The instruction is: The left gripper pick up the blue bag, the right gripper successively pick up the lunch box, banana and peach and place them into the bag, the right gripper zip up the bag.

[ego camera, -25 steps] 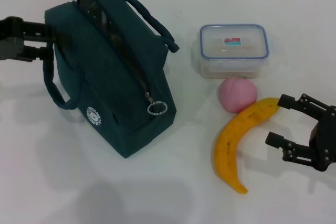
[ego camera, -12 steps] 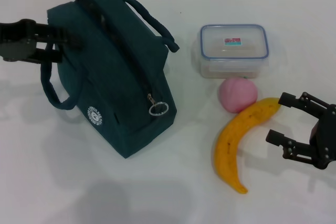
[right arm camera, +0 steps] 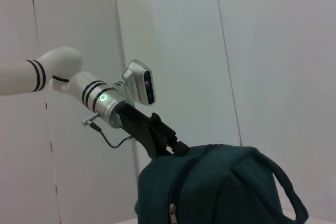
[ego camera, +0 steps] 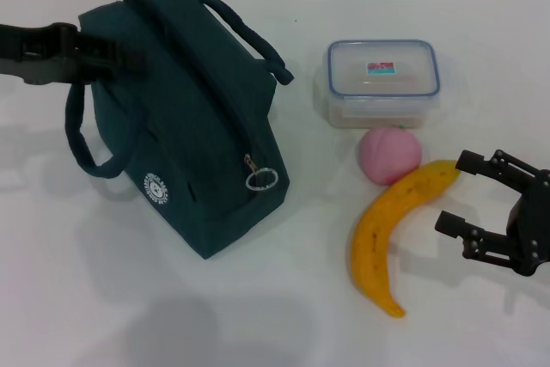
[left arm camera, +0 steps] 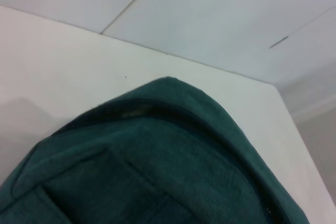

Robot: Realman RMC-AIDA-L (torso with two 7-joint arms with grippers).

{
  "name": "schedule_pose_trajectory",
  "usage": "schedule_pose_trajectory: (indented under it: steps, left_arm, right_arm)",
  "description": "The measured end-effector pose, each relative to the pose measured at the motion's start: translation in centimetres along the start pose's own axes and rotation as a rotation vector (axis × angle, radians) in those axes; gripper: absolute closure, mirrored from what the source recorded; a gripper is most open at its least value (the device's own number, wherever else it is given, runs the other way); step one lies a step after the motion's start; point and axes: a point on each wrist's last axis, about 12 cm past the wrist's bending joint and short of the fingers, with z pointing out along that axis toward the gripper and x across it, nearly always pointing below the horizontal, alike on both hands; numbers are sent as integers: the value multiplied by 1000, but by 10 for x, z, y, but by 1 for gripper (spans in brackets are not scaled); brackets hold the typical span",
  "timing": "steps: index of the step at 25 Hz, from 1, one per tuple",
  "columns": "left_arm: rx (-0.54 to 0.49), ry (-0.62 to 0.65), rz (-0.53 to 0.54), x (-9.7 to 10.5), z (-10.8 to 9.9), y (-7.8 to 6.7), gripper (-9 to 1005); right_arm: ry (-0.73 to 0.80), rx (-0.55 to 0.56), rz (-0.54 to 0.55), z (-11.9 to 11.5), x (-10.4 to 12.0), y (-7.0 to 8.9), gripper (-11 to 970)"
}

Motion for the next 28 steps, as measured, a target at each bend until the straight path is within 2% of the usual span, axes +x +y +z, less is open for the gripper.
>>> schedule_pose_trajectory:
  steps: [4, 14, 19, 21, 24, 26, 27, 28]
  left_arm:
    - [4, -2, -2, -1, 1, 3, 503]
    - [-26, -2, -35, -2, 3, 6, 743]
    - [-17, 1, -35, -1, 4, 5, 902]
    - [6, -9, -30, -2, 4, 3, 931]
    - [62, -16, -27, 0, 3, 0, 948]
    - [106, -14, -34, 1, 4, -2, 949]
    - [106, -14, -34, 1, 4, -2, 950]
    - [150, -8, -46, 2, 5, -2, 951]
  right_arm:
    - [0, 1, 0, 0, 0, 0, 119]
    - [-5, 11, -2, 0, -1, -1, 120]
    - [-21, 22, 0, 0, -2, -2, 120]
    - [-48, 42, 15, -1, -3, -2, 120]
    - [-109, 105, 91, -3, -4, -3, 120]
    - [-180, 201, 230, -5, -2, -7, 120]
    - [-195, 222, 263, -6, -1, -8, 120]
    - [-228, 271, 340, -8, 1, -10, 120]
